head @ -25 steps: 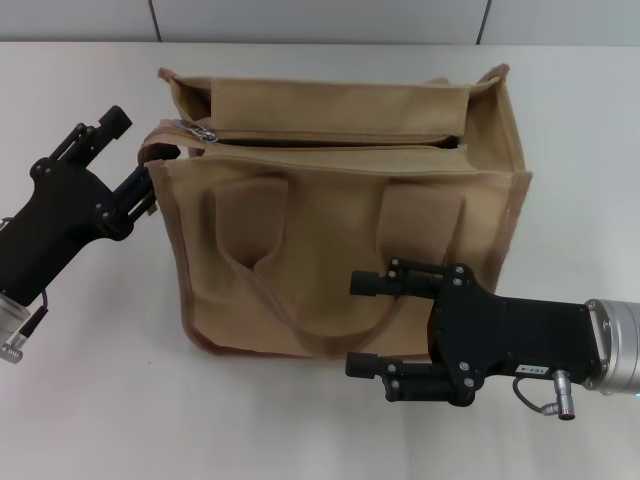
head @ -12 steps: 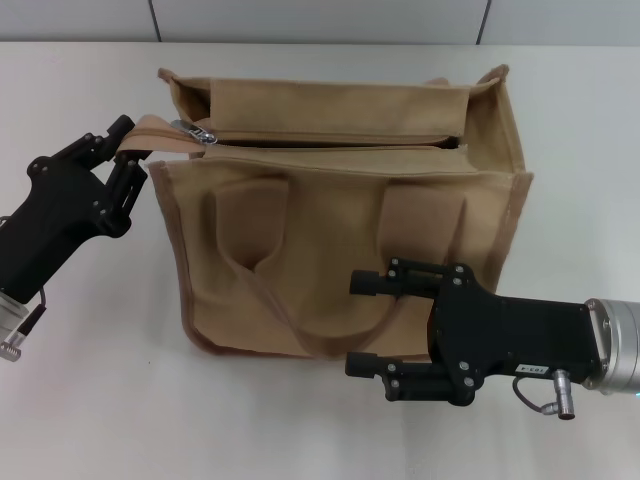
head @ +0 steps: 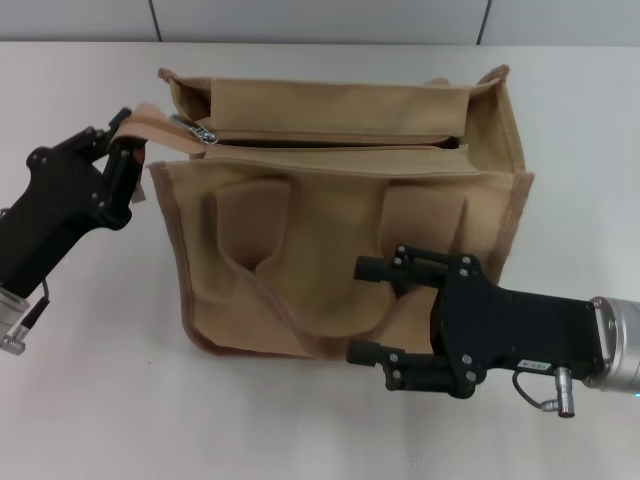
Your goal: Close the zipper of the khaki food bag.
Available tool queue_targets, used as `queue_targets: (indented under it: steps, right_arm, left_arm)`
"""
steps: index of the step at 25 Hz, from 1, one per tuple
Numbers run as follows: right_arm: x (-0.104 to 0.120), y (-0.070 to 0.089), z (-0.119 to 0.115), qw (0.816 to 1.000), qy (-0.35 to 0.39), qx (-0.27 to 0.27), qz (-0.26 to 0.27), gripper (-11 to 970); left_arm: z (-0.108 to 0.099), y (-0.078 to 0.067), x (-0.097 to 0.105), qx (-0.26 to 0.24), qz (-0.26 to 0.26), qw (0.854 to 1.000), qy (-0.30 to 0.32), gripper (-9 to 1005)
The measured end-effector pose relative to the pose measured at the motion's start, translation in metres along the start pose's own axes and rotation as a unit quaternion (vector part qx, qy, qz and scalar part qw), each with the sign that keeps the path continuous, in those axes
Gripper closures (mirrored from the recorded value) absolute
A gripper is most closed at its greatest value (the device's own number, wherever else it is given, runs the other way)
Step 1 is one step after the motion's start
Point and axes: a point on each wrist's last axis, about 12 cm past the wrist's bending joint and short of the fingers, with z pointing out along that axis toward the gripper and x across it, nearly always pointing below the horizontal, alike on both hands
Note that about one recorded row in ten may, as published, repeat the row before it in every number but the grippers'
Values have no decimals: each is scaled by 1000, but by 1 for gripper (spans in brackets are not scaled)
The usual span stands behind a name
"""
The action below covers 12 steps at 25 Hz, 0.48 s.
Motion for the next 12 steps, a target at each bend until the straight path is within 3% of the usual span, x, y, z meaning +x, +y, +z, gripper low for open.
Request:
queue_targets:
  steps: [5, 8, 12]
  right_arm:
    - [-8, 5, 0, 998, -60, 9, 1, 225]
    - [-12, 3, 0, 997, -80, 20, 0, 225]
    - [-16, -6, 3, 995, -93, 39, 3, 225]
  left_arm:
    - [12, -14, -17, 69, -30, 994, -82, 923]
    - [14, -17, -20, 86, -43, 991, -93, 923]
    - [15, -12, -18, 65, -41, 994, -84, 923]
